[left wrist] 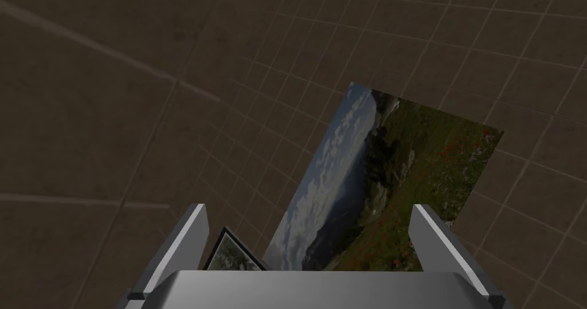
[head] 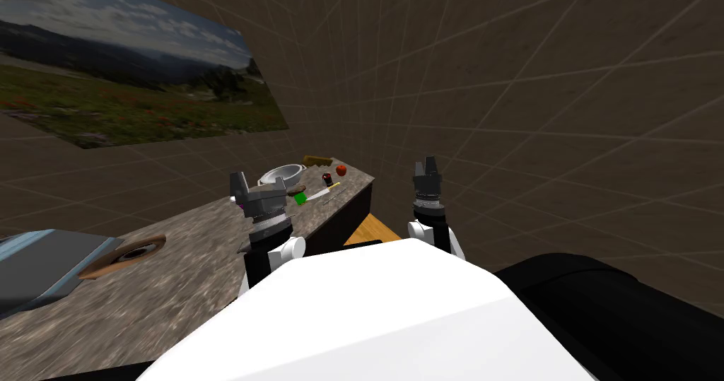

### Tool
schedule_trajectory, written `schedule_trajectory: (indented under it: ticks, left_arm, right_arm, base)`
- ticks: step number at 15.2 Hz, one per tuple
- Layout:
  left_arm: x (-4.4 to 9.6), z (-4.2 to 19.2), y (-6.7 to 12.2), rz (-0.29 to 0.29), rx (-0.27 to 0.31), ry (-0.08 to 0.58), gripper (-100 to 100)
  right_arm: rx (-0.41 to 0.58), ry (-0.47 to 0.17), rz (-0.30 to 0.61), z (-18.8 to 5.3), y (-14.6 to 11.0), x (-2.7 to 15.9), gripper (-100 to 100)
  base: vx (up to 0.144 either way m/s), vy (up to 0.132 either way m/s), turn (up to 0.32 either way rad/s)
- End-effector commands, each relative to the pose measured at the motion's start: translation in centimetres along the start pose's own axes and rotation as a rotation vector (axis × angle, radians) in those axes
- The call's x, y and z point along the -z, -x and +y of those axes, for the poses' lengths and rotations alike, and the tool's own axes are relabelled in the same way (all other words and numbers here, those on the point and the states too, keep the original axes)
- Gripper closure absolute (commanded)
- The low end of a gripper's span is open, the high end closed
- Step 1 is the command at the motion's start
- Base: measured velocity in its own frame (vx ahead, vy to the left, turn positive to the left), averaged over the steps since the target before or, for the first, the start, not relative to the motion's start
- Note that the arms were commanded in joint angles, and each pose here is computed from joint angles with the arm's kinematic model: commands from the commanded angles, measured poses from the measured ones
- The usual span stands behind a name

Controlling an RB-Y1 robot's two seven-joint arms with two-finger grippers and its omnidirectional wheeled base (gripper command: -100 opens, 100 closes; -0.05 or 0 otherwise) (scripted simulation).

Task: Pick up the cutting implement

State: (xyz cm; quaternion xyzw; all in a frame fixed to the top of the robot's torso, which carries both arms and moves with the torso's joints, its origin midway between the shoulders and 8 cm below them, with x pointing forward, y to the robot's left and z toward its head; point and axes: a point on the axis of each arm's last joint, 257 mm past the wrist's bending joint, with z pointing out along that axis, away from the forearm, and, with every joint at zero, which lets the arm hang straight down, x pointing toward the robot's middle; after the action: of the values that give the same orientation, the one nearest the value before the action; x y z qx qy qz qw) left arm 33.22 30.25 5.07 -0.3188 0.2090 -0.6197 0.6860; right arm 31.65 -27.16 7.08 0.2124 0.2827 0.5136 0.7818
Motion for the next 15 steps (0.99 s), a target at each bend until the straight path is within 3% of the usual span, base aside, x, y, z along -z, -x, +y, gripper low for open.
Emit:
schedule_trajectory:
  ticks: [1, 6, 8, 10, 13, 15]
  left_arm:
    - [-0.3, 1.2, -0.3, 0.025, 0.016, 0.031, -100]
    - [-0.8, 4.1, -0.8, 0.062, 0.056, 0.109, -100]
    - [-1.2, 6.7, -1.1, 0.085, 0.092, 0.176, -100]
    - [-1.1, 7.0, -1.1, 0.085, 0.091, 0.187, -100]
    - [-1.4, 10.1, -1.3, 0.105, 0.130, 0.267, -100]
    - [-1.3, 10.6, -1.3, 0.104, 0.128, 0.288, -100]
  right_arm:
    - [0.000, 0.000, 0.000, 0.0, 0.0, 0.0, 0]
    - [0.000, 0.000, 0.000, 0.0, 0.0, 0.0, 0]
    - [0.000, 0.000, 0.000, 0.0, 0.0, 0.0, 0]
    - [0.000, 0.000, 0.000, 0.0, 0.0, 0.0, 0]
    - [0.000, 0.000, 0.000, 0.0, 0.0, 0.0, 0]
    - [0.000, 0.000, 0.000, 0.0, 0.0, 0.0, 0]
  base:
    - [-0.044, -0.048, -0.023]
    - [-0.065, -0.087, -0.031]
    - [-0.036, -0.055, -0.036]
    - [-0.025, -0.047, -0.020]
    - [-0.015, -0.039, -0.024]
    - [-0.007, -0.036, -0.019]
